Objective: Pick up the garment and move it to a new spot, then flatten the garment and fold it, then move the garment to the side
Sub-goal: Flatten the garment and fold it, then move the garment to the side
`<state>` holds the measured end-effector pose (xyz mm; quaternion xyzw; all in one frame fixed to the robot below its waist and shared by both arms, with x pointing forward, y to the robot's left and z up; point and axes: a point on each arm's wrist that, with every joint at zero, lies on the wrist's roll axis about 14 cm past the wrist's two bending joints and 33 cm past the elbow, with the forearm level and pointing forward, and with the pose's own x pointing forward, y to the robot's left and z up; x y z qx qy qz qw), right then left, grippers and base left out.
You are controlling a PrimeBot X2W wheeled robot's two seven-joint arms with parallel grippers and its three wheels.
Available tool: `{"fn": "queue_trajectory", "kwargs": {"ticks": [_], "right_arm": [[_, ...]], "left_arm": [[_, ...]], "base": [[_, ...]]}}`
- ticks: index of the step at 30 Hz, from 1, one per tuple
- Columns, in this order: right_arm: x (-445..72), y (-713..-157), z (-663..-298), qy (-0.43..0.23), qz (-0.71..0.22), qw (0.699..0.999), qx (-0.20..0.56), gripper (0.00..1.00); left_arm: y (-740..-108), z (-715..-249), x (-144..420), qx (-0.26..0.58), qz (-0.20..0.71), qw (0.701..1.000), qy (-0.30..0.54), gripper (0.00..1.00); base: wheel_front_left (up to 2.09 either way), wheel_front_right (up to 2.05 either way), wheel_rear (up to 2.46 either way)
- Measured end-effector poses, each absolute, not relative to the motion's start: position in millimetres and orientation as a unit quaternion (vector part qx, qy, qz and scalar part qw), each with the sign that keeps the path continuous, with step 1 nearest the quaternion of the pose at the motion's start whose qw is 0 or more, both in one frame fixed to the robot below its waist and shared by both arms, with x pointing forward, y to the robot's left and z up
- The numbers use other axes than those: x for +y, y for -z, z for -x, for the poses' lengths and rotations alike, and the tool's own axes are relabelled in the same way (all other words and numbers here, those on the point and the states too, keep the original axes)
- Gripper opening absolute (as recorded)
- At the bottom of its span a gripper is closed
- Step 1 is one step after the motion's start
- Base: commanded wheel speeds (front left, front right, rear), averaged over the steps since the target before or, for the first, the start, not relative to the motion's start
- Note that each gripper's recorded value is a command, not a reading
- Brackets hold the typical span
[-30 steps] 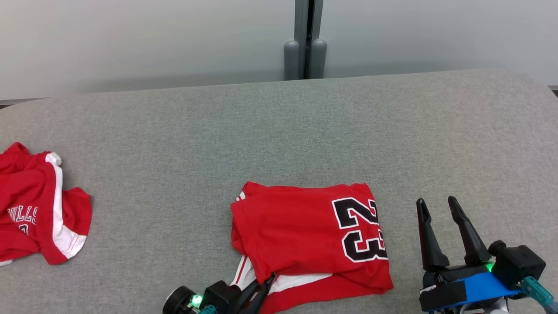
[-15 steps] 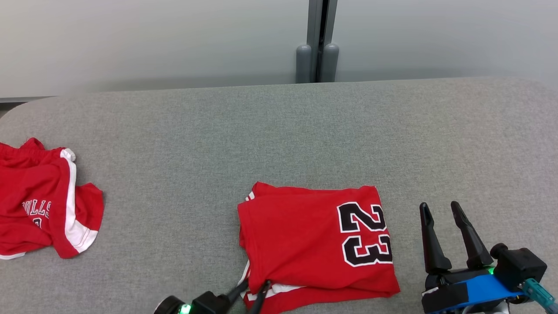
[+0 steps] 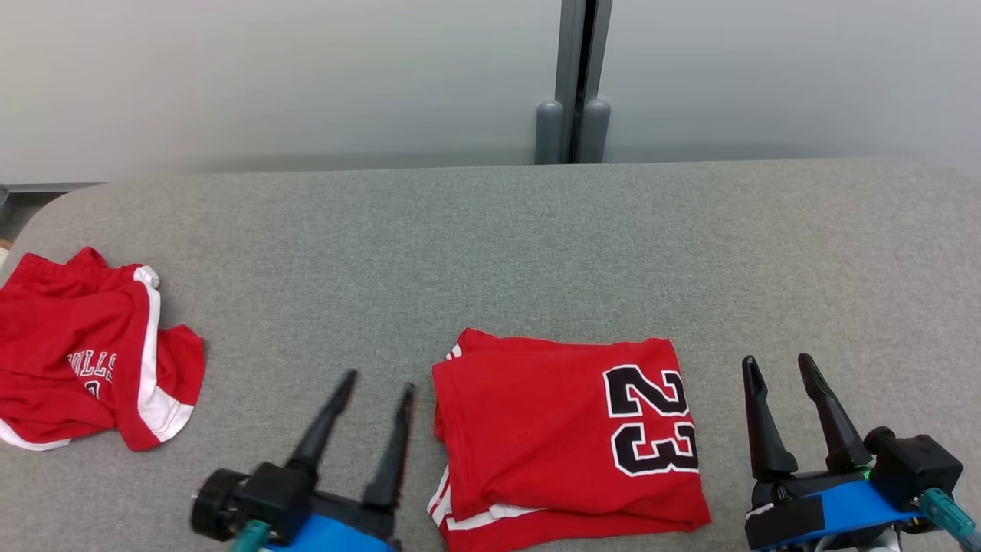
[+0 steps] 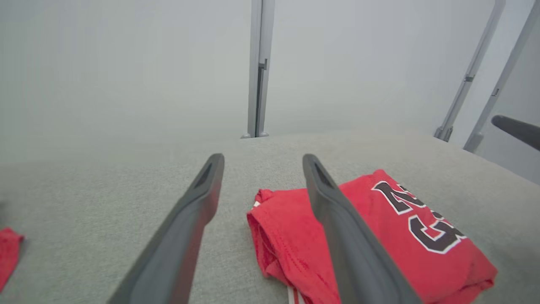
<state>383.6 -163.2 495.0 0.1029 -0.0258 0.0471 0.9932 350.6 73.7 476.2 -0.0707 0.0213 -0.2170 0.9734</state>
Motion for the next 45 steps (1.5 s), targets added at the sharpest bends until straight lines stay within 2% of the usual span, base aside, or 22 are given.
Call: {"fn": "queue_trajectory", "kwargs": {"ticks": [9,17,45], "right_arm": [[-161,-501,-378,-0.051,-0.102,0.993,-0.034,1.00],[-159,-500,-367,-0.055,-0.102,0.993,-0.032,1.00],[-159,-488,-354,-0.055,-0.092,0.994,-0.013,1.00]], "left_arm": [[-505,-364,160,-0.036,0.059,0.996,0.058,1.00],[-497,-349,209,-0.026,0.033,0.999,-0.021,1.00],[-477,-330,222,0.006,0.004,0.999,-0.038,1.00]], "base": [[0.00,0.00,0.00],[0.00,0.00,0.00],[0.00,0.00,0.00]]}}
